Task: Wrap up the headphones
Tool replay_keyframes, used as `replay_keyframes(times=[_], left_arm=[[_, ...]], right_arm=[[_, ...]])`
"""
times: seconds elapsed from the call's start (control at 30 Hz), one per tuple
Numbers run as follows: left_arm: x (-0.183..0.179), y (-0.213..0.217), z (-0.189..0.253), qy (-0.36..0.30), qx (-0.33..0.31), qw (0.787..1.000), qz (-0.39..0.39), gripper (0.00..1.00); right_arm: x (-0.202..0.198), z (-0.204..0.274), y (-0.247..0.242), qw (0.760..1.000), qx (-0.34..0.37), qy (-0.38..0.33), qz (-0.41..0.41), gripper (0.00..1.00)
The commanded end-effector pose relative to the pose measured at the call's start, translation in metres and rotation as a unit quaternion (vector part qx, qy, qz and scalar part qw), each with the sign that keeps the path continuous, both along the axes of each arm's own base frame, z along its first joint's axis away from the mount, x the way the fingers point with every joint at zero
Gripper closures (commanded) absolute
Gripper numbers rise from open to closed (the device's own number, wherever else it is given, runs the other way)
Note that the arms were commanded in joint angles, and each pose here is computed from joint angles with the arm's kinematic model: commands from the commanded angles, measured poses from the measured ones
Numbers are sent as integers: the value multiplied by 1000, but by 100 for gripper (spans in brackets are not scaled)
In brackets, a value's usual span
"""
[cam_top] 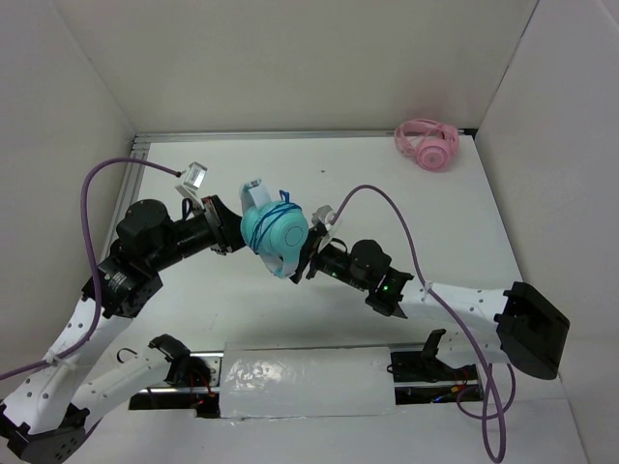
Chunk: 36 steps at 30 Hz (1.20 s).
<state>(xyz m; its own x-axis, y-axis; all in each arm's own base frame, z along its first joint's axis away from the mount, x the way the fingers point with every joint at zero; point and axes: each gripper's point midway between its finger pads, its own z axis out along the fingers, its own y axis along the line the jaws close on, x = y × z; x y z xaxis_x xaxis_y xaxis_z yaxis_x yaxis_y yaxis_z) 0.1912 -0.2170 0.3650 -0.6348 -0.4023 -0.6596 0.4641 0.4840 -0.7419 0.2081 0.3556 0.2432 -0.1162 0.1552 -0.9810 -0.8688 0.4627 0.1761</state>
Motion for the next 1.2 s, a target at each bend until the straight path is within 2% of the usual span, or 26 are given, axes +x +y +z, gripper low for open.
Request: replay_keyframes(times=[0.0, 0.03, 0.07, 0.13, 0.17, 0.2, 0.27, 0.3, 0.43, 0.53, 0.57, 0.63, 0.77, 1.0, 1.17], left_arm=[[-10, 3, 59, -66, -63, 996, -2, 100], [-9, 4, 59, -66, -62, 996, 0, 100], [-8, 5, 58, -64, -63, 996, 5, 100], [-7, 6, 59, -64, -65, 996, 11, 100], [-5, 8, 59, -59, -66, 996, 21, 100], [-2, 9, 58, -55, -66, 996, 29, 100], [7, 12, 55, -34, -72, 995, 55, 100], [11, 12, 54, -24, -74, 995, 63, 100], [32, 18, 41, 67, -102, 984, 129, 100], [46, 26, 38, 92, -114, 973, 179, 100], [50, 23, 27, 130, -112, 967, 187, 100], [62, 32, 22, 158, -116, 952, 234, 100], [87, 36, -28, 252, -65, 914, 310, 100], [115, 39, -79, 327, -42, 859, 392, 100], [123, 41, -110, 348, -2, 839, 418, 100]], right_arm=[[-2, 33, 12, 999, 42, -20, 17, 32], [-3, 30, 13, 999, 37, -16, 21, 36], [-3, 28, 13, 999, 35, -14, 23, 44], [-5, 25, 13, 999, 31, -9, 28, 54], [-8, 20, 14, 999, 23, 0, 34, 65], [-10, 18, 13, 999, 21, 6, 37, 70], [-17, 10, 12, 998, 20, 23, 48, 88], [-18, 7, 11, 998, 21, 27, 51, 100], [-29, -3, 9, 996, 27, 45, 68, 100], [-28, -9, 12, 996, 24, 60, 66, 100], [-25, -9, 13, 996, 25, 65, 55, 100], [-21, -15, 18, 995, 13, 84, 43, 100], [-18, -23, 24, 993, 8, 114, 24, 100], [-37, -35, 38, 987, -13, 160, 26, 100], [-46, -30, 38, 986, -23, 165, 7, 100]])
